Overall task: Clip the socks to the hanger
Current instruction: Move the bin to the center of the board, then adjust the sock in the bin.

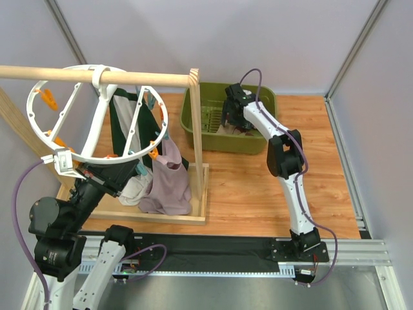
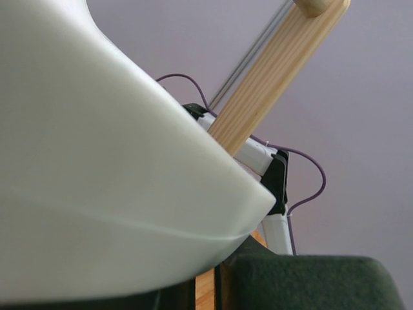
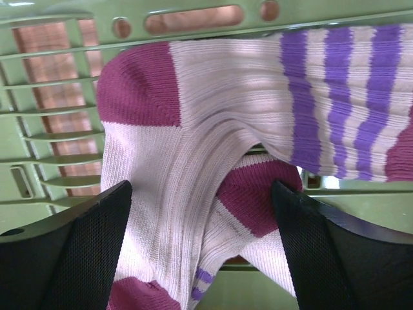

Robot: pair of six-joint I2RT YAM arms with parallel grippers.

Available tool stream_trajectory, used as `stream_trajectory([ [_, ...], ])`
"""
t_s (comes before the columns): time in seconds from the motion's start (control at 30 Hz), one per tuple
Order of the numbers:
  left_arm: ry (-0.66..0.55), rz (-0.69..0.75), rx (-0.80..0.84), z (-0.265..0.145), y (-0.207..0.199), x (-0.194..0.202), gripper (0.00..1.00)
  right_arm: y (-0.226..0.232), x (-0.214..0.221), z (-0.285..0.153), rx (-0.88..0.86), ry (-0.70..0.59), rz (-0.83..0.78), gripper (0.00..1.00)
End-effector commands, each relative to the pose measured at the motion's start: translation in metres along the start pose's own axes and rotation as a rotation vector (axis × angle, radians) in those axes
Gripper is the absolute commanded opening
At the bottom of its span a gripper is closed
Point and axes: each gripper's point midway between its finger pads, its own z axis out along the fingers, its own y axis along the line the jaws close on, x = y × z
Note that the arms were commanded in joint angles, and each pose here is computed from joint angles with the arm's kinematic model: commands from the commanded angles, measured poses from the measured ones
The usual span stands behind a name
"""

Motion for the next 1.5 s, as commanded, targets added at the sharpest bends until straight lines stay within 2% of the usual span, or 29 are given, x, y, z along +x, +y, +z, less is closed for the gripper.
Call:
stream_trajectory([
  [0.0,0.237,-0.162,-0.194,0.004,0.046,0.057,0.00,0.027,-0.034,-0.033,-0.099,-0.108,0.040,0.90],
  [0.3,0.239,-0.166,-0.192,0.003,0.045,0.059,0.00,0.060,-0.087,-0.040,-0.225,-0.314,0.065,0.88],
  [0.53,0.235,-0.174,-0.192,0.003,0.046,0.060,0.00,0.080,-0.072,-0.002,-0.265,-0.273,0.037,0.79],
  [0.63,0.231,-0.171,-0.197,0.003,0.047,0.059,0.00,0.087,-0.064,0.006,-0.257,-0.268,0.019,0.78],
  [0.93,0.223,-0.153,-0.221,-0.004,0.048,0.056,0.00,0.076,-0.034,0.035,-0.134,-0.216,-0.029,0.69],
  [1.03,0.221,-0.168,-0.218,-0.004,0.048,0.058,0.00,0.069,-0.032,0.038,-0.100,-0.219,-0.047,0.58],
  [1.07,0.219,-0.172,-0.218,-0.004,0.048,0.058,0.00,0.070,-0.035,0.036,-0.101,-0.227,-0.048,0.47],
  [1.13,0.216,-0.178,-0.218,-0.005,0.048,0.059,0.00,0.071,-0.039,0.034,-0.102,-0.239,-0.051,0.34],
  [1.17,0.218,-0.177,-0.219,-0.005,0.048,0.059,0.00,0.074,-0.044,0.029,-0.113,-0.253,-0.050,0.18],
  [1.23,0.220,-0.180,-0.216,-0.005,0.048,0.060,0.00,0.072,-0.053,0.022,-0.100,-0.278,-0.045,0.04],
  [1.27,0.218,-0.180,-0.216,-0.005,0.048,0.059,0.00,0.070,-0.058,0.016,-0.094,-0.291,-0.043,0.00],
  [1.37,0.219,-0.177,-0.218,-0.007,0.047,0.059,0.00,0.070,-0.086,-0.015,-0.113,-0.364,-0.009,0.00],
  [1.47,0.221,-0.176,-0.218,-0.008,0.046,0.059,0.00,0.070,-0.128,-0.069,-0.206,-0.472,0.103,0.00],
])
